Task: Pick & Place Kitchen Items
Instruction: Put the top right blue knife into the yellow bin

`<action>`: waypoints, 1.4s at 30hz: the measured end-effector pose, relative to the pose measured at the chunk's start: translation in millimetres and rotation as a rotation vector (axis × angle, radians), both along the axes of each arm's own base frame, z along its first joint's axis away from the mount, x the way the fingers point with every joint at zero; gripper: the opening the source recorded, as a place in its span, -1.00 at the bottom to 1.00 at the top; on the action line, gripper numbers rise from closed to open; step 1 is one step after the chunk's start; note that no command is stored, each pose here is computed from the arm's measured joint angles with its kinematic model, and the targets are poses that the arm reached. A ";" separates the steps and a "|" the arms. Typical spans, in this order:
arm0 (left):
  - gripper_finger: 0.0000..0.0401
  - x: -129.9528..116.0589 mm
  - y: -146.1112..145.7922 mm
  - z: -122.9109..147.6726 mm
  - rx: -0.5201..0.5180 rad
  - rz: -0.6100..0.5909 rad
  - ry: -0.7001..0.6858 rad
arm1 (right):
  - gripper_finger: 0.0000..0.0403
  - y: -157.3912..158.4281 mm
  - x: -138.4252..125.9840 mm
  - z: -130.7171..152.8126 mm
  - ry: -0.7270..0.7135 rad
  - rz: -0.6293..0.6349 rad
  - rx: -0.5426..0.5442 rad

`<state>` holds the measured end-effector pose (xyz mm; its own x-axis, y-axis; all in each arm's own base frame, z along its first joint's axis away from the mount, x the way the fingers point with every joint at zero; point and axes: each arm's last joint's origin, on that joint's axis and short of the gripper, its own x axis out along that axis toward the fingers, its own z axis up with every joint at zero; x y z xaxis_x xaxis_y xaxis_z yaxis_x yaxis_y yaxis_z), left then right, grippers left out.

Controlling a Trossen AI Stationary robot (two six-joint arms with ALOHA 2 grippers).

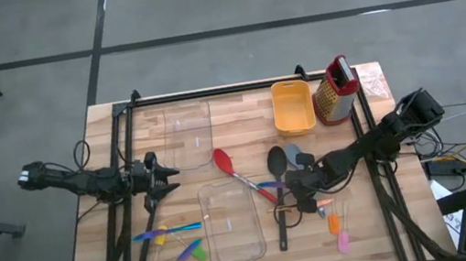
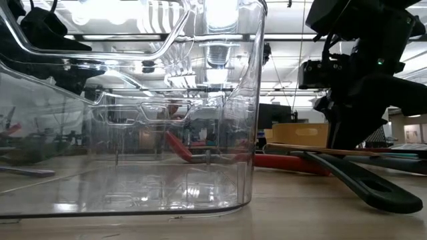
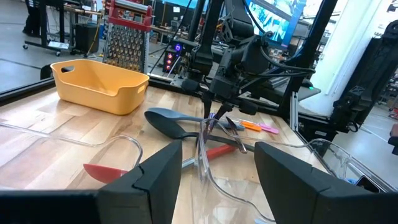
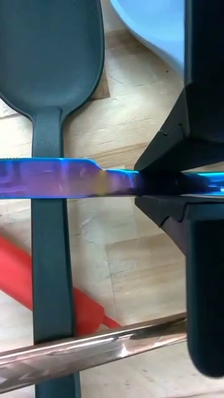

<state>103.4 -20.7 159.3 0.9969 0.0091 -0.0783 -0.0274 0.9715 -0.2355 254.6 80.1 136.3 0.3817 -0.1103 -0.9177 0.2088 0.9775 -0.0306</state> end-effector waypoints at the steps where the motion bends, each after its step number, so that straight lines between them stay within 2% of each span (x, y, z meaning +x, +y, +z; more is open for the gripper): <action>1: 0.04 0.0 0.0 0.0 0.000 0.000 0.000 | -0.75 0.0 0.1 0.2 0.000 0.000 0.000; 11: 0.04 0.0 0.0 0.0 0.000 0.000 0.000 | -0.77 2.3 6.5 11.3 -0.021 0.004 0.010; 18: 0.04 0.0 0.0 0.0 0.000 0.000 0.000 | -0.74 2.0 11.9 34.7 -0.029 -0.010 0.002; 23: 0.04 0.0 0.0 0.0 0.000 0.000 0.000 | -0.77 -3.7 19.7 56.2 -0.088 -0.065 -0.044; 31: 0.04 0.0 0.0 -0.1 0.000 0.000 0.001 | -0.73 -31.6 18.6 87.9 -0.149 -0.290 -0.145; 34: 0.04 0.0 0.0 -0.1 0.000 0.000 0.001 | -0.75 -46.9 14.8 94.4 -0.178 -0.373 -0.144; 37: 0.04 0.0 0.0 -0.1 0.000 0.000 0.001 | -0.77 -61.9 10.2 98.9 -0.209 -0.450 -0.196; 42: 0.04 0.0 0.0 -0.1 0.000 0.000 0.001 | -0.72 -92.6 3.4 108.7 -0.248 -0.585 -0.224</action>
<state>103.4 -20.8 159.2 0.9968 0.0089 -0.0796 -0.0275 0.9716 -0.2352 258.0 -12.6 245.1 0.3979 -0.5407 -0.7411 0.7288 0.6770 -0.1026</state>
